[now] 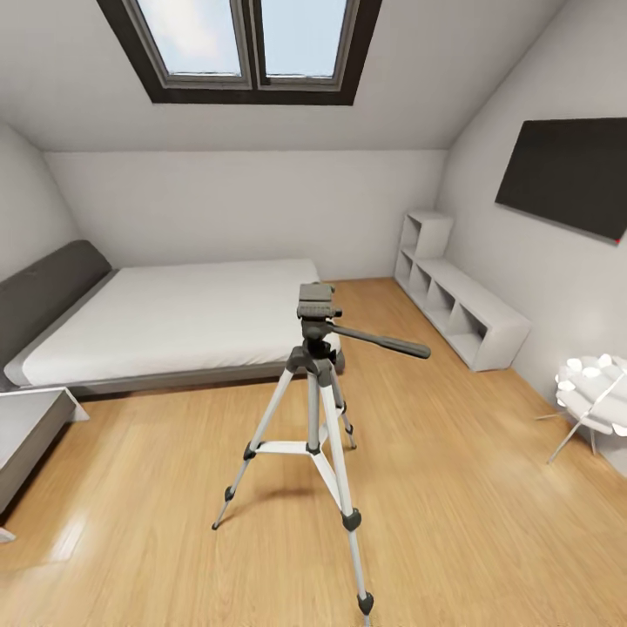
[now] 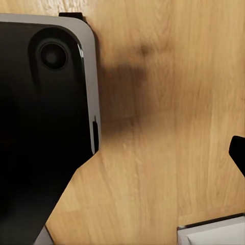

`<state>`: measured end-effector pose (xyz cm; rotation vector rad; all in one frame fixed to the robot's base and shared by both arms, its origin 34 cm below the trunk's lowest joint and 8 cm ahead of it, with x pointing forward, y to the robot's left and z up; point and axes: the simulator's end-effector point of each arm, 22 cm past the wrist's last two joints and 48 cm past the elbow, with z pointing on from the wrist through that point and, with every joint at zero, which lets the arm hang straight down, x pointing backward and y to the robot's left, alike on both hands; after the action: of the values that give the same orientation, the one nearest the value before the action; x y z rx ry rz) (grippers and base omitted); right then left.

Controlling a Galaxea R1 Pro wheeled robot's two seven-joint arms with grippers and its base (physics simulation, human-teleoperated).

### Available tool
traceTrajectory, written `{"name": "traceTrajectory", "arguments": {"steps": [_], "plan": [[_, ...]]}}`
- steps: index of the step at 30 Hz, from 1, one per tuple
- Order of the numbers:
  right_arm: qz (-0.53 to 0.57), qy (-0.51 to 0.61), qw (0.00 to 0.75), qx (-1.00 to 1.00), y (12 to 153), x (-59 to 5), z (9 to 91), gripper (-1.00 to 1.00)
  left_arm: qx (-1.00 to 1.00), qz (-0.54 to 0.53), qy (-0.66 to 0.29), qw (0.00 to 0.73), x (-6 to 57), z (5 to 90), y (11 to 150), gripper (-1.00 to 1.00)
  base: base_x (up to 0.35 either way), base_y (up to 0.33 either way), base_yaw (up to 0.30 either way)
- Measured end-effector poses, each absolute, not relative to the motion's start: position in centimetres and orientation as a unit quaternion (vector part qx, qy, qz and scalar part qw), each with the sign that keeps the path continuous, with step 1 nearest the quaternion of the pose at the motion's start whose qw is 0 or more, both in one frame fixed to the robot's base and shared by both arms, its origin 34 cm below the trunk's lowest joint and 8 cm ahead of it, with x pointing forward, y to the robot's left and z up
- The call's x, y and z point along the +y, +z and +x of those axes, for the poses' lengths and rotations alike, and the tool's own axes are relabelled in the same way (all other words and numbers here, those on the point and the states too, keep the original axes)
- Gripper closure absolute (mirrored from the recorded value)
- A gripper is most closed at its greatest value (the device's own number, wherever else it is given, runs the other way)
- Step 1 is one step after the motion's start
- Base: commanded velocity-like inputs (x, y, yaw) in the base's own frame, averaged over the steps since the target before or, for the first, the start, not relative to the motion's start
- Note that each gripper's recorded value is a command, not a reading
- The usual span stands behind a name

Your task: Attach the digital camera to the camera tripod in the bedroom.

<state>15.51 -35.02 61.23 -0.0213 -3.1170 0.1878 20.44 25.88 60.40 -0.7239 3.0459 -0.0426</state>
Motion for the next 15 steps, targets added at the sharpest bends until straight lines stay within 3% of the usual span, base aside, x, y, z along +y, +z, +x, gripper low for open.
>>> {"name": "traceTrajectory", "arguments": {"steps": [15], "plan": [[-0.006, 0.061, 0.021, -0.998, 61.15, -35.16, 14.57, -1.0, 0.973, -0.231, -0.011, -0.006, 25.87, 19.48, 60.19, 1.0, 0.0, 0.0, 0.0]]}}
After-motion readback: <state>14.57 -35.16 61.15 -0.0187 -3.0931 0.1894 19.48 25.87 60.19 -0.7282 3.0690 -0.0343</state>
